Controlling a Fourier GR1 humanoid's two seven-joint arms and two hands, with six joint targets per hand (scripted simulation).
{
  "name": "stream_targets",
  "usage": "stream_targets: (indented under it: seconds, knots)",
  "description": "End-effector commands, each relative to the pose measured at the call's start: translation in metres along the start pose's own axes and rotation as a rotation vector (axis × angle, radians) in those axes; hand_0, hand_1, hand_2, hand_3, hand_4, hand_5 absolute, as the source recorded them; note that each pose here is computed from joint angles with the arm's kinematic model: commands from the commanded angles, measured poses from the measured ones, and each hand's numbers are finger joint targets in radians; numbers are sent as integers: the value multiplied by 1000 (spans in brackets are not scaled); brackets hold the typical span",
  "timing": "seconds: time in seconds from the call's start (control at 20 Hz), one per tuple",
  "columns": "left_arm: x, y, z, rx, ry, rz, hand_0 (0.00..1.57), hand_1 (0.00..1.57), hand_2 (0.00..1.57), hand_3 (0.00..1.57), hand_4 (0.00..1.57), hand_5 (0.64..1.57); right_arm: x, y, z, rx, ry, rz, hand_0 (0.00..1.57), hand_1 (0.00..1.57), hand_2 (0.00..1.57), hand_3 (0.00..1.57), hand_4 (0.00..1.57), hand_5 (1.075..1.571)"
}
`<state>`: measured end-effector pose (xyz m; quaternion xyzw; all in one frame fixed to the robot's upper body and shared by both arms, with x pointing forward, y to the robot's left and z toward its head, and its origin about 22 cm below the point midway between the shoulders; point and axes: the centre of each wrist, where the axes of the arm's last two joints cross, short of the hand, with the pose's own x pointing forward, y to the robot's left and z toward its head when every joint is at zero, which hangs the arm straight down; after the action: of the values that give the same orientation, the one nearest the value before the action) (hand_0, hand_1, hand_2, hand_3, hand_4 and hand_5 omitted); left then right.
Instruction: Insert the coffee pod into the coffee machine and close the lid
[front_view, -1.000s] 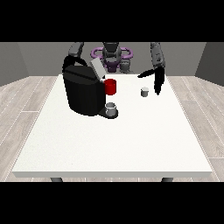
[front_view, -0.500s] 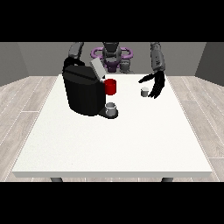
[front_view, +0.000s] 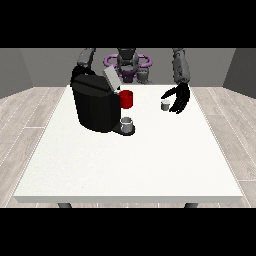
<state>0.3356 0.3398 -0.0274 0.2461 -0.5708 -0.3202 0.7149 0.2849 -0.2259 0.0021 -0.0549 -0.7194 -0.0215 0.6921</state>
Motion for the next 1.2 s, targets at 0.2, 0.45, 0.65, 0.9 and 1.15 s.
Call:
stream_targets:
  seconds: [0.2,0.45,0.65,0.9,1.15]
  knots:
    - [11,-12,-14,99,-44,-50,775,775,917,692,351,1571,6,2,-7,1,0,-4,0,0,0,0,491,1571]
    - [7,-22,-13,134,-65,-136,971,971,1086,863,323,1571,9,5,-6,18,-12,-18,0,0,0,0,492,1571]
    - [-1,-27,-7,42,-47,-212,970,970,1054,793,319,1571,-1,-13,-11,-38,-4,-49,0,0,0,0,515,1571]
    - [7,4,-20,91,-110,-199,1266,1266,1399,1363,507,1571,5,-7,-6,4,9,-29,0,0,0,0,414,1571]
    - [64,4,-39,2,-221,-188,1450,1450,1452,1388,623,1571,-30,-8,1,-49,88,-55,0,0,0,0,429,1571]
